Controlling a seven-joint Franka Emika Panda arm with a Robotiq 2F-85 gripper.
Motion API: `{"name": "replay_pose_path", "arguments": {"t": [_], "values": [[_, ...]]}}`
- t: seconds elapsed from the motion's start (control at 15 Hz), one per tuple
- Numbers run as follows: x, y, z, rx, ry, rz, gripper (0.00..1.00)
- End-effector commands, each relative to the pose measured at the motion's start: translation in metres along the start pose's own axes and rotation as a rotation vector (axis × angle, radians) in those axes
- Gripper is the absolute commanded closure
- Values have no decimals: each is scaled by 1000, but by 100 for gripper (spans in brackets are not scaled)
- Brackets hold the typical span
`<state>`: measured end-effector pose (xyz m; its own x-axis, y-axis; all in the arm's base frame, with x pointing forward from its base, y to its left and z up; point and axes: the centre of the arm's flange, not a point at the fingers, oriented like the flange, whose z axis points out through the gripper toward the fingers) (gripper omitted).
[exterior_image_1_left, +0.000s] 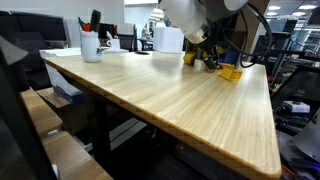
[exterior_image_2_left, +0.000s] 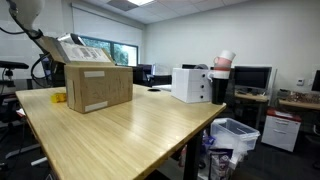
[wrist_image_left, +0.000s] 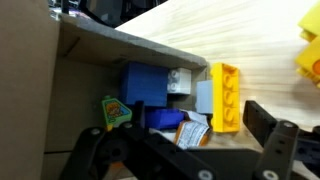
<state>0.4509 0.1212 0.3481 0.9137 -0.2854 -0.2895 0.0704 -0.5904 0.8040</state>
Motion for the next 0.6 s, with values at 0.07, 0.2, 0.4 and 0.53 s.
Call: {"name": "replay_pose_path", "arguments": {"t": [0.07, 0.2, 0.4, 0.53], "values": [[-22, 42, -17, 122, 50, -59, 0], [-25, 55, -23, 164, 70, -65, 0], [-29, 73, -31, 225, 93, -88, 0], [-31, 84, -34, 262, 97, -111, 0]]}}
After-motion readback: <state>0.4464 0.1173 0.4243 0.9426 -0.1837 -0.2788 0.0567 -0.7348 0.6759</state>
